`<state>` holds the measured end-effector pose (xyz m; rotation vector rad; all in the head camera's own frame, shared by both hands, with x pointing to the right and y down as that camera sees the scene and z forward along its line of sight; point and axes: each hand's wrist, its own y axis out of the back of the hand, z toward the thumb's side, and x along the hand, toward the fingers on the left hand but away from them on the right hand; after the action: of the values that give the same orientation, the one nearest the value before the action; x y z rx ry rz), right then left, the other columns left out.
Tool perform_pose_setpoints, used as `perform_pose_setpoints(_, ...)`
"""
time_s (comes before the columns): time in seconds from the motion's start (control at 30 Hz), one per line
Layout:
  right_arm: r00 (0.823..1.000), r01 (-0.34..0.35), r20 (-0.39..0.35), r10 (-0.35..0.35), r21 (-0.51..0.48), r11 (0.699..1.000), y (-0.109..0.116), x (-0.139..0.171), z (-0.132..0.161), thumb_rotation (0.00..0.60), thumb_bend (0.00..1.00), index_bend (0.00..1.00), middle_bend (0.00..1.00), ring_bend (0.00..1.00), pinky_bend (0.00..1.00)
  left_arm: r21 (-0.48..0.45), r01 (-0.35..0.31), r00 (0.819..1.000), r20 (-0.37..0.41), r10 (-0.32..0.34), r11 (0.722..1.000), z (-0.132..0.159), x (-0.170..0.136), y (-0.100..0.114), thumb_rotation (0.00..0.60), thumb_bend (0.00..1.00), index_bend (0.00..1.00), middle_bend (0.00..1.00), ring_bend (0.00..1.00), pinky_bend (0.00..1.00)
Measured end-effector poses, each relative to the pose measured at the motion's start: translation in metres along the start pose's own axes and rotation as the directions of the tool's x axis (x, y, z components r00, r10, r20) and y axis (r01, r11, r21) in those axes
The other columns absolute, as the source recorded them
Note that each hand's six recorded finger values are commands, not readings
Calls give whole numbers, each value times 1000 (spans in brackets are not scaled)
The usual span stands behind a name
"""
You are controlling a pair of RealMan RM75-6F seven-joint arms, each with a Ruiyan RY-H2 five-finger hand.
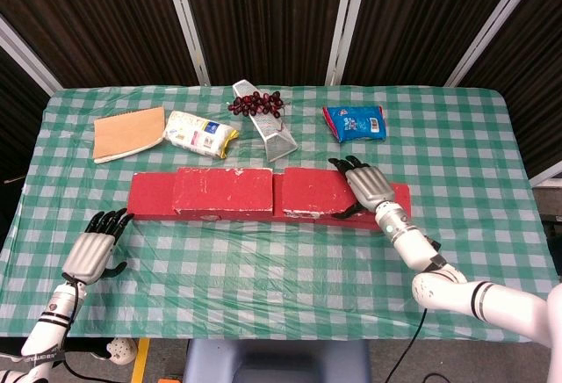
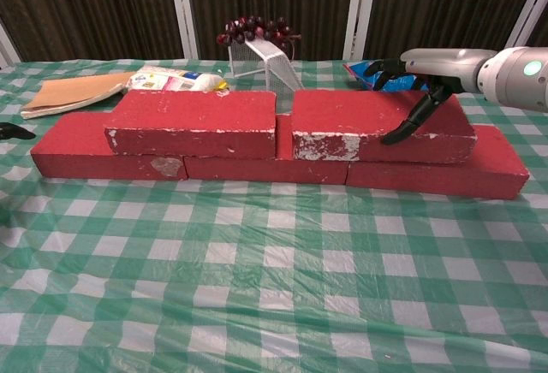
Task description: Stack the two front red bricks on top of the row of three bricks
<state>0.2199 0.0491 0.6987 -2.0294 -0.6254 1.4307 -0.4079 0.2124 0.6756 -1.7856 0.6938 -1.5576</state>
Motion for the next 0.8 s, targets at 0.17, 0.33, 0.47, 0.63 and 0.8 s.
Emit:
perform_pose_setpoints(0.17, 1000, -2, 2, 2, 1, 1000, 0, 0, 1, 600, 145, 43, 197, 114, 348, -2, 0, 1000, 0, 0, 1000, 0, 0, 0, 600, 258, 0, 0, 0, 29)
perform_pose_setpoints(0.33, 1000, -16, 0, 16, 6, 1000, -2, 1, 1, 600, 120, 0, 175, 92, 324, -3, 1, 1000, -1, -1, 1000, 0, 0, 0, 600, 258, 0, 0, 0, 29)
perform_pose_setpoints(0.47, 1000, -22, 1, 22, 8, 1000, -3, 1, 1, 600, 103, 0, 157, 76, 285, -4, 1, 1000, -1, -1, 1000, 0, 0, 0, 600, 257, 0, 0, 0, 28)
perform_pose_setpoints(0.63, 1000, -19, 3, 19, 7, 1000, -2, 1, 2, 600, 88, 0, 149, 73, 276, -5, 0, 1000, -1, 0, 1000, 0, 0, 1, 600, 257, 0, 0, 0, 29)
perform_pose_setpoints(0.8, 1000, -17, 6, 17, 7, 1000, -2, 2, 2, 600, 84, 0, 148, 73, 276, -6, 1, 1000, -1, -1, 1000, 0, 0, 0, 600, 257, 0, 0, 0, 29)
